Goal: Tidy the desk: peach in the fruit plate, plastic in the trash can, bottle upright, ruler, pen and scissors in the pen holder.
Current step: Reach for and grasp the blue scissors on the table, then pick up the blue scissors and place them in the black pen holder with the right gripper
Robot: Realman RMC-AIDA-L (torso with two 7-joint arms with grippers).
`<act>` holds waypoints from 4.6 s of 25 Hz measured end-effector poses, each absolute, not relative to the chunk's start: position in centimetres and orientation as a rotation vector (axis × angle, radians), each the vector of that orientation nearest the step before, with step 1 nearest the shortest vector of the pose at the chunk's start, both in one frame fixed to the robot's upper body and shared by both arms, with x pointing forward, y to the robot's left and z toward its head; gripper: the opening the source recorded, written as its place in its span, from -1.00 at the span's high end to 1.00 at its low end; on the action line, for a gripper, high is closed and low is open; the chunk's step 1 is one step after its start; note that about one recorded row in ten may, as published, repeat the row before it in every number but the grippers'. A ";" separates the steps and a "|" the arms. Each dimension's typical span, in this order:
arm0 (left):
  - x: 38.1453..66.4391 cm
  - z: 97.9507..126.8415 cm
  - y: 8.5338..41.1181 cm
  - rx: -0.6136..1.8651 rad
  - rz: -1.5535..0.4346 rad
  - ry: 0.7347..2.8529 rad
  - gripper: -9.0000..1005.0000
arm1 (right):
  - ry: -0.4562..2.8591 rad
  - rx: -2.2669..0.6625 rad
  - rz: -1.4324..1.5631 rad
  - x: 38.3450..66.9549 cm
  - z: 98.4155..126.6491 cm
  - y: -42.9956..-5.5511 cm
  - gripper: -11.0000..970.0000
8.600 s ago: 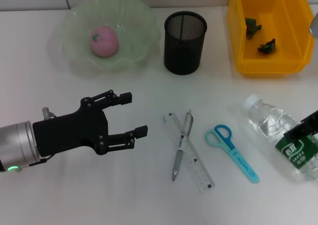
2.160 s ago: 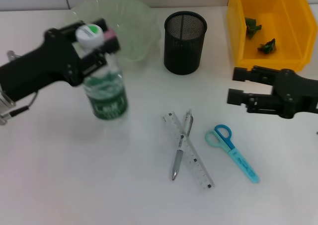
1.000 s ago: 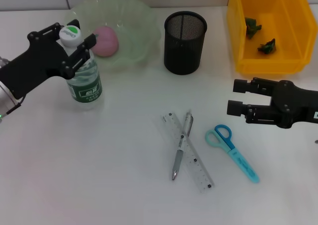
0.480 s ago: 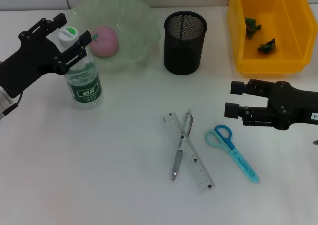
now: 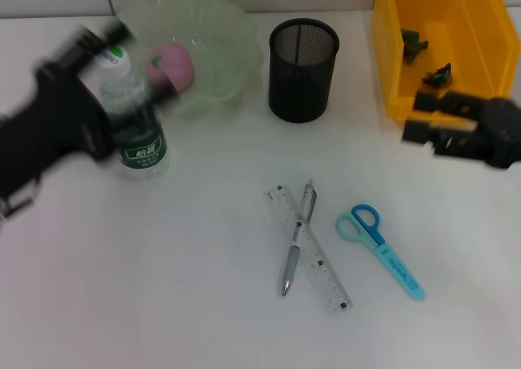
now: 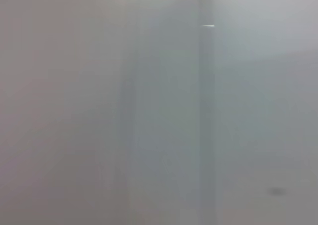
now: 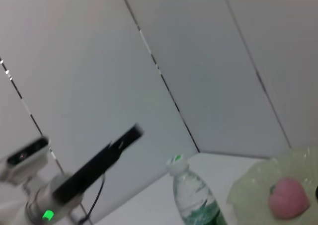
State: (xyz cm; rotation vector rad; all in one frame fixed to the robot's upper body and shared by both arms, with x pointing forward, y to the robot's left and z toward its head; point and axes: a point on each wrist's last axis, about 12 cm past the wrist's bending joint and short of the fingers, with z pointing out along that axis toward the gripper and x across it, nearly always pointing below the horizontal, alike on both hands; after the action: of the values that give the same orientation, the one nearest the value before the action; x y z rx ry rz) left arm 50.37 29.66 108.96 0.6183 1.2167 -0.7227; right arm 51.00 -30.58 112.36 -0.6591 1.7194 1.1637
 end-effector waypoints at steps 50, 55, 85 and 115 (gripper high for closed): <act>48.2 104.9 25.3 0.964 -0.971 1.422 -0.66 | 2.847 -1.010 0.191 54.3 114.3 -15.8 -0.69; 48.2 104.9 25.4 0.964 -0.969 1.423 -0.66 | 2.863 -1.040 0.174 54.2 113.6 -15.5 -0.69; 48.2 104.9 25.3 0.966 -0.969 1.420 -0.66 | 2.895 -1.029 0.227 54.1 112.2 -15.3 0.23; 48.4 105.0 25.3 0.966 -0.961 1.419 -0.66 | 2.573 -0.714 0.358 55.7 118.4 -19.8 0.54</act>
State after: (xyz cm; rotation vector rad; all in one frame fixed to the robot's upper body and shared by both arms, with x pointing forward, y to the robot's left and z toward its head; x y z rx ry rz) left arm 48.44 25.35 105.03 0.9660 1.4194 -0.9607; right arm 55.75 -19.75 118.38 -0.7135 2.5729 0.3576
